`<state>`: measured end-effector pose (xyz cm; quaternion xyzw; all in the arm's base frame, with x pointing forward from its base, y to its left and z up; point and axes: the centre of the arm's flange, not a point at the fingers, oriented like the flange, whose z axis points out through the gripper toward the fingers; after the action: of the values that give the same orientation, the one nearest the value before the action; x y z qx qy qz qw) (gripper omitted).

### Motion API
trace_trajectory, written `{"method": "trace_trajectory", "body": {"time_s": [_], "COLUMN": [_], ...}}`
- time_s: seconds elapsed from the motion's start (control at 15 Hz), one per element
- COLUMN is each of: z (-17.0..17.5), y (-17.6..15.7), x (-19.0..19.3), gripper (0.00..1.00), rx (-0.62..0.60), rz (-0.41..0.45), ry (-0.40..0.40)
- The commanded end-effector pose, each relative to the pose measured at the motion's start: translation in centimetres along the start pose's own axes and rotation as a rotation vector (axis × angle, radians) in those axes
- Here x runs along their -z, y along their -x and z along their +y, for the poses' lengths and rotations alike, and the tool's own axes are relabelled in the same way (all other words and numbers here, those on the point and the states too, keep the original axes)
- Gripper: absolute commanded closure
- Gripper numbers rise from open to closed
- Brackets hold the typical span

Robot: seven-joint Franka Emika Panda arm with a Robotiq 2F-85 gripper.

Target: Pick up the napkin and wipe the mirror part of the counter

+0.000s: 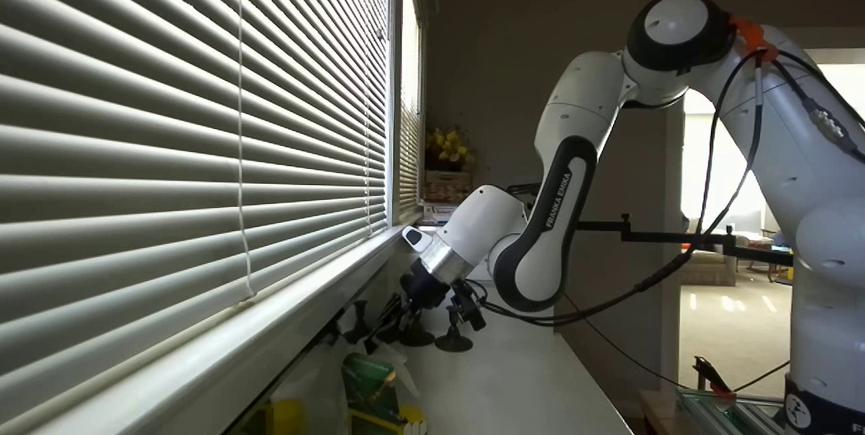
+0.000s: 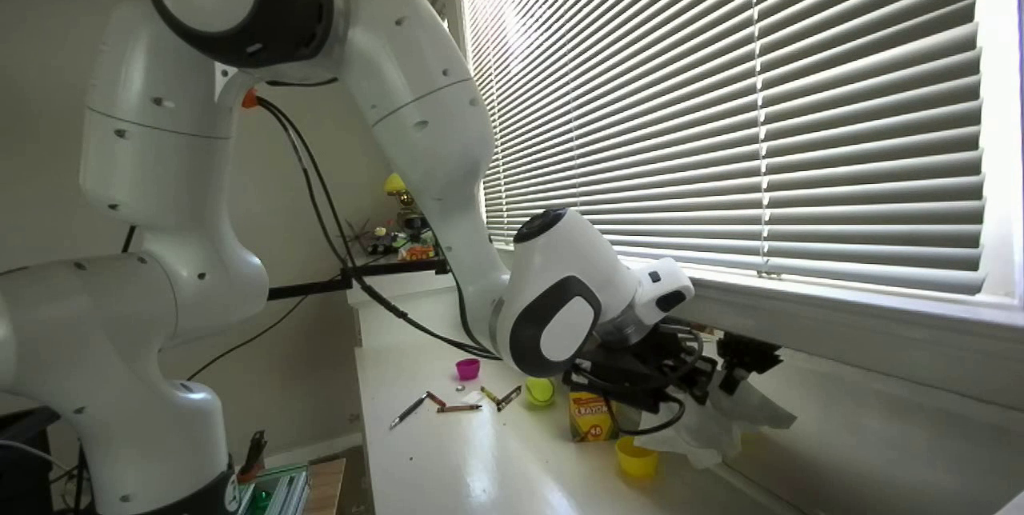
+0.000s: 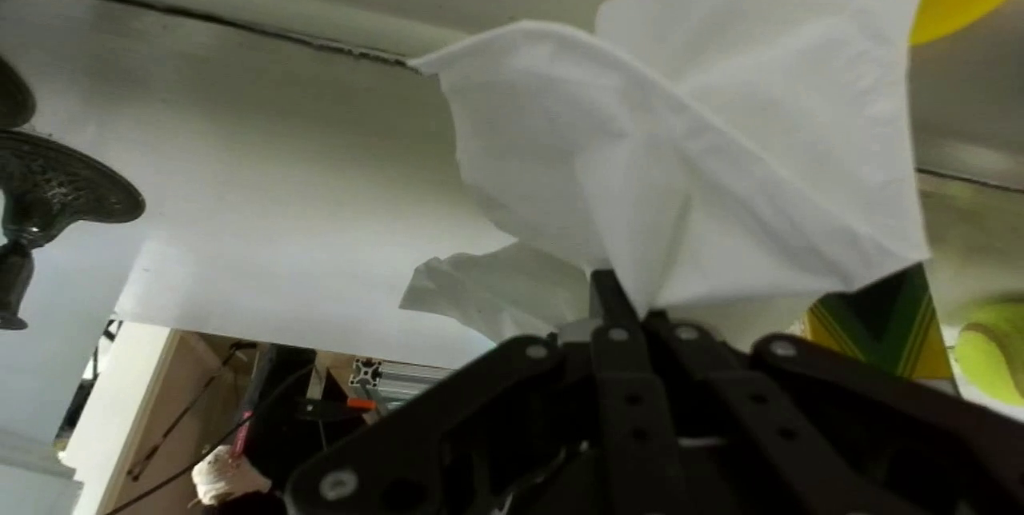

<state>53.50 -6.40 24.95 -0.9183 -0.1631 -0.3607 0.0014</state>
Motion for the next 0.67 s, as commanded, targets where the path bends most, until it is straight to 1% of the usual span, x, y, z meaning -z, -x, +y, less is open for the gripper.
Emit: {"method": "trace_trajectory", "body": {"time_s": [0.0, 0.13, 0.33, 0.47, 0.53, 0.6], "z": [0.8, 0.5, -0.6, -1.1, -1.2, -1.2], "y": [-0.2, 0.4, 0.7, 0.4, 0.4, 0.4], "x": [2.2, 3.2, 5.1, 6.8, 7.6, 8.0], "gripper": [1.0, 1.0, 1.0, 1.0, 1.0, 1.0], "rx": [0.012, -0.009, -0.018, -0.02, -0.022, -0.022], "rz": [-0.052, -0.143, -0.237, -0.265, -0.279, -0.287], "ry": [0.001, -0.046, -0.072, -0.068, -0.041, -0.032]}}
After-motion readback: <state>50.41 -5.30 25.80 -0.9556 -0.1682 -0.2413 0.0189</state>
